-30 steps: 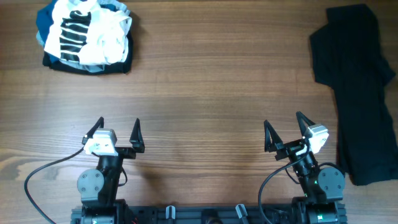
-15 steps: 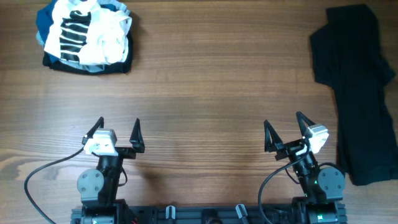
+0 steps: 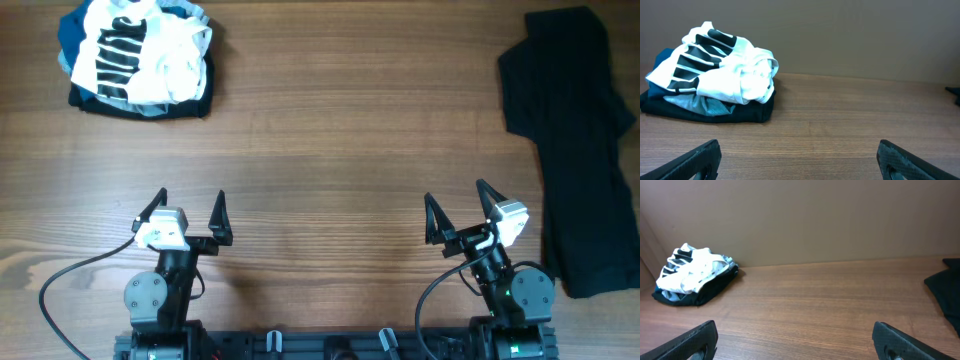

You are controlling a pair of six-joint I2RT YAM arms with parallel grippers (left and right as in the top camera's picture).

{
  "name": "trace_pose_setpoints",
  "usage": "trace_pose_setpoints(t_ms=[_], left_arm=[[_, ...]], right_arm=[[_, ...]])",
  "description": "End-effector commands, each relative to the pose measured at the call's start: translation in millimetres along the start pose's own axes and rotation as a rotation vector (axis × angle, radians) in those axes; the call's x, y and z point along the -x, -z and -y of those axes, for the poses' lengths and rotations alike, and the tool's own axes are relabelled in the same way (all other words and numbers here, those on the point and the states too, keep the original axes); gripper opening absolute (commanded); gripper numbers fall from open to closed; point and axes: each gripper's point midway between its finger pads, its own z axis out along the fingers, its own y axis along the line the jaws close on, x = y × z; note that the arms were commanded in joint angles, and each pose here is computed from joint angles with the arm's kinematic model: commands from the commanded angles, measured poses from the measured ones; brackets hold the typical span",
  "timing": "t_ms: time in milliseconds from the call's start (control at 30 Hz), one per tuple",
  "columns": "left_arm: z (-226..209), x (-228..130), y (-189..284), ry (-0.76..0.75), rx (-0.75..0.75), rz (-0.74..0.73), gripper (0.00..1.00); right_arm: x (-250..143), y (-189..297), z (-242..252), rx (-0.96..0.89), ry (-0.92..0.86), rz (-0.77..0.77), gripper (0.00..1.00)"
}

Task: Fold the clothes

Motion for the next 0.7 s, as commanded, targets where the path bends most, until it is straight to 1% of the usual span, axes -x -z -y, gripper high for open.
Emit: trace_pose_setpoints(t_ms=[0, 667], left_arm=[[0.6, 0.0, 0.5, 0.013, -0.002, 0.002, 1.00], [0.6, 0.0, 0.5, 0.013, -0.002, 0.002, 1.00]], right_arm=[[1.4, 0.2, -2.3, 0.012, -0.011, 0.007, 1.00], [1.4, 0.2, -2.3, 0.012, -0.011, 0.007, 1.00]])
